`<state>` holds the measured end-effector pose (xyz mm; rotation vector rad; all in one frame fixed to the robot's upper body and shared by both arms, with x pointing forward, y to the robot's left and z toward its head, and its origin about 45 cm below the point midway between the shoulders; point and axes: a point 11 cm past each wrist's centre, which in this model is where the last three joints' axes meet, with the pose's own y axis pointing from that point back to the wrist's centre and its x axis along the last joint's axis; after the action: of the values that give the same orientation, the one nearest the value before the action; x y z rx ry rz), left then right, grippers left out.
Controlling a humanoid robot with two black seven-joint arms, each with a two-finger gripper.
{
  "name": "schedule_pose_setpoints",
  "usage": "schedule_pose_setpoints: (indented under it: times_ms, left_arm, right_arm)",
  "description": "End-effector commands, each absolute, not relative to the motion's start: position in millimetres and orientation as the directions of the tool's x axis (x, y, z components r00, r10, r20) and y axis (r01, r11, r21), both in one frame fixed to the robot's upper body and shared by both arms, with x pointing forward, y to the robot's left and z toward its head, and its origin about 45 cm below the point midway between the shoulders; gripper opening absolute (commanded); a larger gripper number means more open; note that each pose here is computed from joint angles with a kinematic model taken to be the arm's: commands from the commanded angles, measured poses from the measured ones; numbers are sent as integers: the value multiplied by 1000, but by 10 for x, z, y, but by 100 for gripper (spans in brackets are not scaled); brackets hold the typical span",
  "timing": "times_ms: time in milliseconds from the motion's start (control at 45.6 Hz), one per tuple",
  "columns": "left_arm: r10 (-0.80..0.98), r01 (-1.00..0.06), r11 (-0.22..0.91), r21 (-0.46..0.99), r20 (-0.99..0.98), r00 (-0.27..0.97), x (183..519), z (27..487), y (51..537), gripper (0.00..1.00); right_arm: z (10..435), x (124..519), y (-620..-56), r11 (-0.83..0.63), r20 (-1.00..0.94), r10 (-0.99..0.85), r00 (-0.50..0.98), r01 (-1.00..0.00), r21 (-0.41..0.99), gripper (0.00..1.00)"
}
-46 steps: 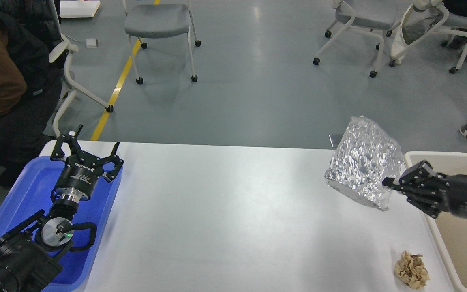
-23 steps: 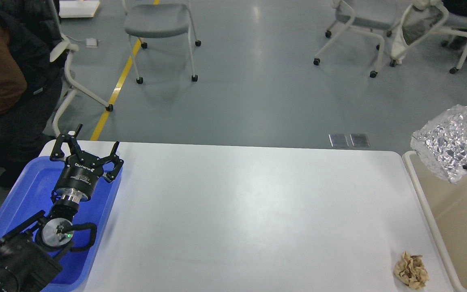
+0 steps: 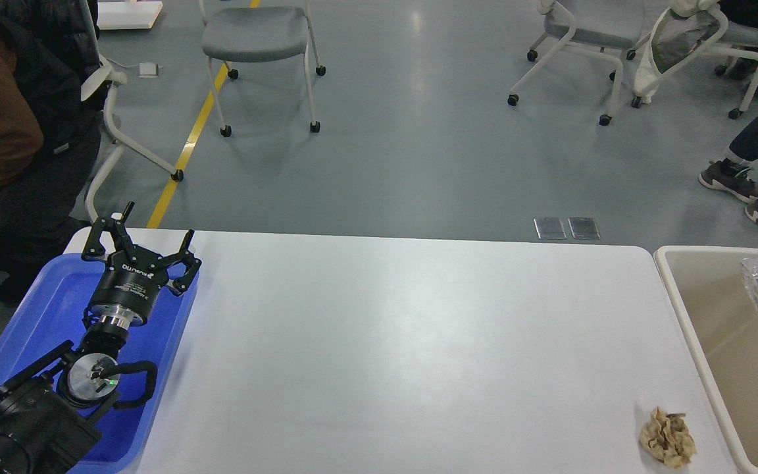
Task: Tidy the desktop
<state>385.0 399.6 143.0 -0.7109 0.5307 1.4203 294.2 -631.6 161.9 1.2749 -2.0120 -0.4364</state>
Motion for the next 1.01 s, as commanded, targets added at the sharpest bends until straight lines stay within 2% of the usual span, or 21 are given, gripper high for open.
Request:
schedule_pose_setpoints:
  times_ms: [0, 154, 395, 833, 899, 921, 943, 987]
  left_arm:
    - [695, -992, 7, -126, -712, 95, 3849, 1429, 3996, 100]
    - [695, -992, 6, -124, -713, 93, 3850, 1427, 3997, 100]
    - [695, -992, 5, -125, -713, 93, 3850, 1428, 3998, 100]
    - [696, -992, 5, -126, -712, 94, 3850, 1430, 3999, 100]
    - [695, -992, 5, -125, -713, 93, 3850, 1429, 3999, 100]
    - [696, -992, 6, -125, -712, 94, 3850, 1429, 3998, 100]
    - [695, -992, 5, -125, -713, 93, 3850, 1429, 3999, 100]
    - [696, -992, 5, -126, -712, 94, 3850, 1430, 3999, 100]
  right_arm:
    - [1460, 2813, -6418, 585, 516, -803, -298, -556, 590, 0]
    - [1427, 2755, -6452, 603, 585, -778, -229, -530, 596, 0]
    - [1378, 2718, -6456, 615, 718, -696, 7, -510, 602, 0]
    - [1374, 3014, -6249, 608, 825, -429, 368, -557, 565, 0]
    - [1346, 3040, -6205, 603, 828, -408, 385, -568, 561, 0]
    - [1340, 3048, -6194, 602, 829, -406, 383, -570, 559, 3]
    - [1333, 3055, -6182, 602, 831, -404, 382, -573, 556, 16]
    - [1333, 3073, -6167, 599, 834, -403, 378, -580, 552, 52]
